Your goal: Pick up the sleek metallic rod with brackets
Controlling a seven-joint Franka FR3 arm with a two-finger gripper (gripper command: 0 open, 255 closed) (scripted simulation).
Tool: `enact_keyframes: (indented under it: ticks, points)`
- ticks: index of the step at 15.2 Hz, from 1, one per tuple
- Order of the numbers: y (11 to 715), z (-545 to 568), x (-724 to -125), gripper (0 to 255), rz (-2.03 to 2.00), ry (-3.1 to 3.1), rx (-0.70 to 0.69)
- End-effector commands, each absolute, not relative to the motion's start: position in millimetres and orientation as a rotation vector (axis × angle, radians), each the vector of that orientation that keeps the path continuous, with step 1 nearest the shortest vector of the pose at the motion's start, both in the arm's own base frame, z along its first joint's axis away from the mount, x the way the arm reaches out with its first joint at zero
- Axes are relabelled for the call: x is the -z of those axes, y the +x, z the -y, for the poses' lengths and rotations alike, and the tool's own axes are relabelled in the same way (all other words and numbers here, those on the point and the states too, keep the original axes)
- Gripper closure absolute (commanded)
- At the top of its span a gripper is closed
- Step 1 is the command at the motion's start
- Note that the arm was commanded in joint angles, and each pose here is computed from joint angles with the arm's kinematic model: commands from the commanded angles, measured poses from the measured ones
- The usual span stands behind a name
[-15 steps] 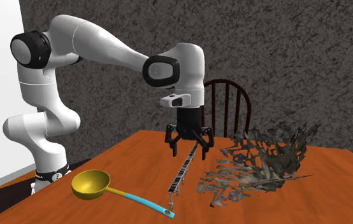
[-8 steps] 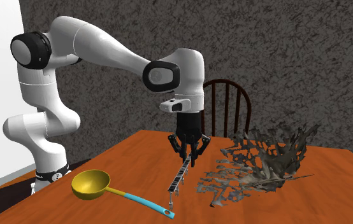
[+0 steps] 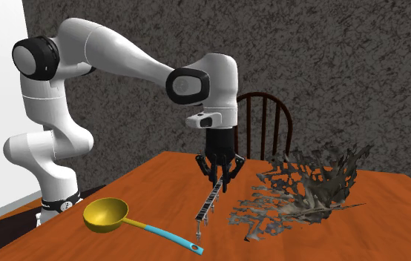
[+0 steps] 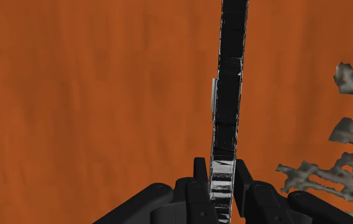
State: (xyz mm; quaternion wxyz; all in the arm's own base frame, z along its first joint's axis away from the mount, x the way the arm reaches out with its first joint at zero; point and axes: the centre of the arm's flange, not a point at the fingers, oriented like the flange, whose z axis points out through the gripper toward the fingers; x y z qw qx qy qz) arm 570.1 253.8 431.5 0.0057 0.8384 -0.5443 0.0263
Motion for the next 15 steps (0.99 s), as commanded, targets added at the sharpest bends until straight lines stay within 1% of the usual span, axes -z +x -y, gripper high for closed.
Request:
enact_keyframes:
  ticks: [1,13,15]
  points:
    - [570,-254,-440,255,1.704,2.624,-0.082]
    - [570,-254,-504,255,1.704,2.624,-0.082]
    - [570,-254,-504,255,1.704,2.624,-0.082]
